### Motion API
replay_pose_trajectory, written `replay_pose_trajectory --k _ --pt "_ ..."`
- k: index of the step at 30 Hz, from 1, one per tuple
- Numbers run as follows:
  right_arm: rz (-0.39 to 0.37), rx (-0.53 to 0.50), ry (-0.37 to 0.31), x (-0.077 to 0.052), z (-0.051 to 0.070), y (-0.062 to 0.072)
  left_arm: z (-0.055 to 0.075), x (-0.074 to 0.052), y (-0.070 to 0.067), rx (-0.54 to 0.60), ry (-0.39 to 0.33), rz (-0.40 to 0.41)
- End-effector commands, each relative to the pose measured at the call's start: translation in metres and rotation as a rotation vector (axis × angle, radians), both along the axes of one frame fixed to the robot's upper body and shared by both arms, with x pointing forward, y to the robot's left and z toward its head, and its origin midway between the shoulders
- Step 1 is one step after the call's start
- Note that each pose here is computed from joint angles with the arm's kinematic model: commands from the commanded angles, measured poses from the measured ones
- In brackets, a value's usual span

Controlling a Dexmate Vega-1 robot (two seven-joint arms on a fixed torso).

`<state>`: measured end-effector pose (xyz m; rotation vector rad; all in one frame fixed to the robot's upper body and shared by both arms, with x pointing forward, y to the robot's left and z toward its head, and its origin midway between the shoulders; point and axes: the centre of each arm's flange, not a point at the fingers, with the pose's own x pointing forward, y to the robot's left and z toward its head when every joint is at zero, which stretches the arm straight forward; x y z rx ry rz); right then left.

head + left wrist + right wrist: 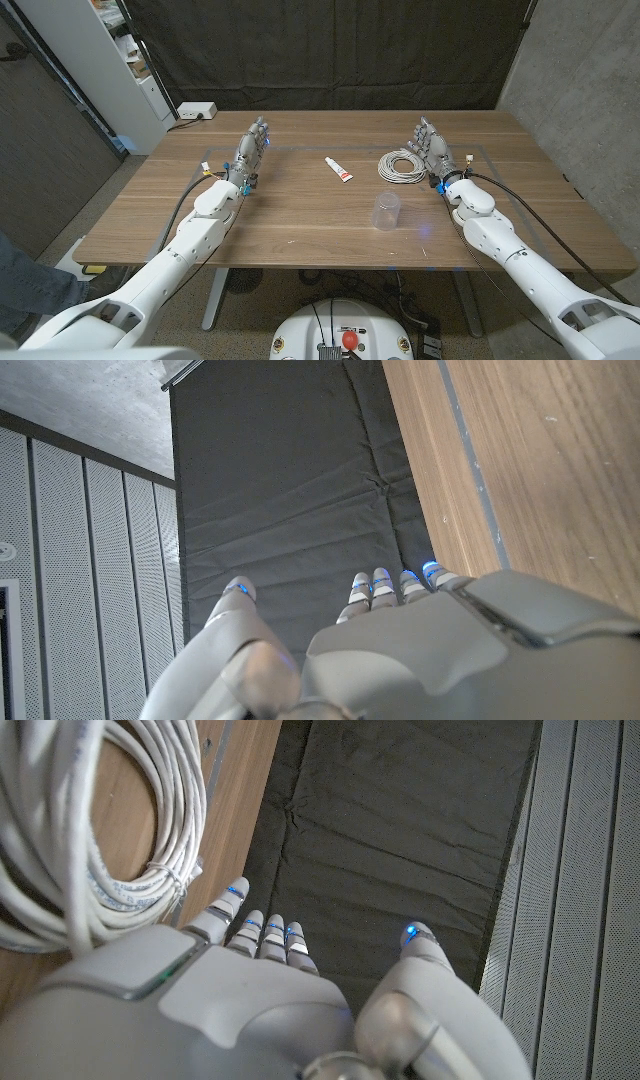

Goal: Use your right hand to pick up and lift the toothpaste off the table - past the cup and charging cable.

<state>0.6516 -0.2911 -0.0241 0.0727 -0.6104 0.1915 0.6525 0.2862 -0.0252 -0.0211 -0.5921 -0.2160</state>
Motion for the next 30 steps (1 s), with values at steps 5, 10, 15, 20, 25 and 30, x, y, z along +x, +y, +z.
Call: replay_pose_trajectory --k 5,10,15,20,25,30 --pt "-0.028 -0.063 -0.006 -0.001 0.001 0.002 0.002 -0.003 -0.002 -0.019 -0.003 0.001" --pt "-0.033 -0.068 -0.010 -0.002 0.002 0.004 0.001 -0.004 -0.002 -0.029 -0.005 0.000" --pt "-0.040 -0.068 -0.019 -0.005 0.003 0.006 0.003 -0.003 -0.003 -0.027 -0.006 -0.007" --pt "-0.052 -0.068 -0.031 -0.009 0.004 0.007 0.004 -0.004 -0.005 -0.023 -0.007 -0.010" --pt "-0.061 -0.074 -0.039 -0.013 0.005 0.007 0.002 -0.004 -0.007 -0.025 -0.002 -0.017" --pt "-0.068 -0.085 -0.051 -0.015 0.005 0.006 -0.001 -0.004 -0.007 -0.025 0.002 -0.017"
